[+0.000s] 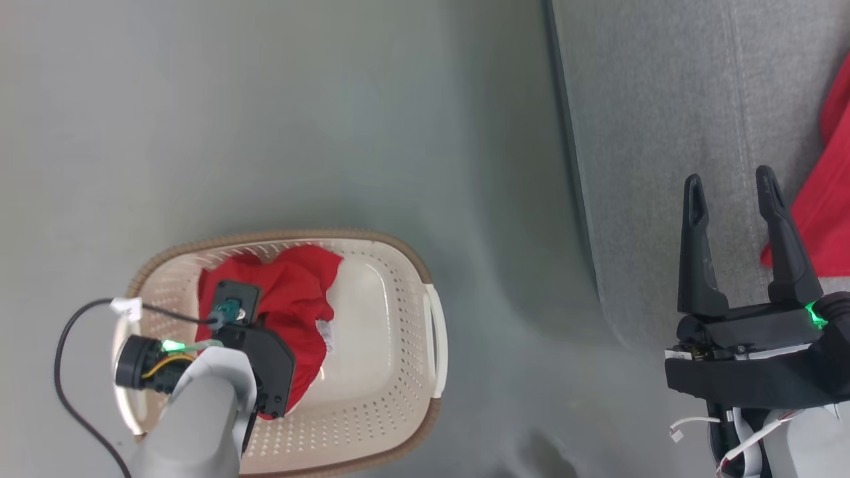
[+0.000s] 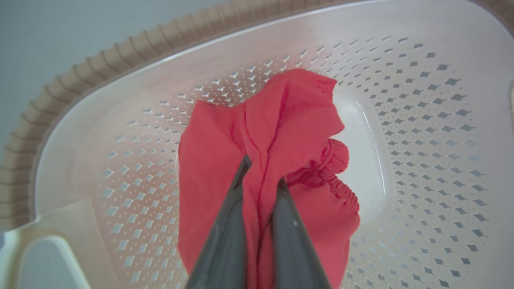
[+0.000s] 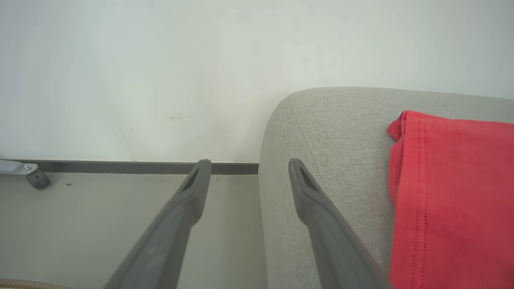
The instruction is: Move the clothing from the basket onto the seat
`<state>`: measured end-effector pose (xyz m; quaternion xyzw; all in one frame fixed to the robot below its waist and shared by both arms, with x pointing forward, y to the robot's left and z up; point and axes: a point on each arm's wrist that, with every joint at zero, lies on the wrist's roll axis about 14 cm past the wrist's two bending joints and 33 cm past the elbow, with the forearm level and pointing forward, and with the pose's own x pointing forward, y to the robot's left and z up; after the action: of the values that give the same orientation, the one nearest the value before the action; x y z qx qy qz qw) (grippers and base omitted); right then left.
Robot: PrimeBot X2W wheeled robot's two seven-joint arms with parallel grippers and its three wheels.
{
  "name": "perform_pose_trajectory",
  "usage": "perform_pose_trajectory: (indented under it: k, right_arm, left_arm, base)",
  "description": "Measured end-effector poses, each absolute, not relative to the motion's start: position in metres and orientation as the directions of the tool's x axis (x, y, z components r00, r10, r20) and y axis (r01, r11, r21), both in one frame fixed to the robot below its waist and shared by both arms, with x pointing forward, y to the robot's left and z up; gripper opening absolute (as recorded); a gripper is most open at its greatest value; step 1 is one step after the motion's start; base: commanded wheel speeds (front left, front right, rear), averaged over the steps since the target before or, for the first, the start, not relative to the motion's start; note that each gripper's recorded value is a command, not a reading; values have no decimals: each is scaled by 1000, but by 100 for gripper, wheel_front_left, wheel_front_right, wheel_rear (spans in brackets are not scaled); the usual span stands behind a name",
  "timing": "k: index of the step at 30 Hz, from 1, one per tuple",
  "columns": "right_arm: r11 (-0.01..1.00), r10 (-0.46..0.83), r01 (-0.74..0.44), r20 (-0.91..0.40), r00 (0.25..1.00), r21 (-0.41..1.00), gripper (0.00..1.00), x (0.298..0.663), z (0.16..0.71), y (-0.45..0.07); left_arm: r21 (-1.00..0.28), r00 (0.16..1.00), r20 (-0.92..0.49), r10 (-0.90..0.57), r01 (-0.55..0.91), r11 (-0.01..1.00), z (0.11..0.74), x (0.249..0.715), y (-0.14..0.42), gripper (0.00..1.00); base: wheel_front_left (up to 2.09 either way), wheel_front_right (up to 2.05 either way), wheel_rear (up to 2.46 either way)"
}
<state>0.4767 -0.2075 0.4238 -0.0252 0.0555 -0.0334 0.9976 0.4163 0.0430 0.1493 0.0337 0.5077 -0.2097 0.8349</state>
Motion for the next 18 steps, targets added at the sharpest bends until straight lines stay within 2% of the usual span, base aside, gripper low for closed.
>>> perform_pose_trajectory:
  k: [10, 18]
  right_arm:
    - [999, -44, 43, -66, 997, -18, 100, 471, 449, -203]
    - [1000, -12, 12, -52, 999, 14, 100, 458, 464, -194]
  left_arm:
    - [-199, 569, -769, -292, 220, 955, 202, 426, 60, 0]
    - [-199, 694, -675, -251, 156, 968, 248, 433, 82, 0]
  base:
    - [0, 0, 0]
    - [0, 0, 0]
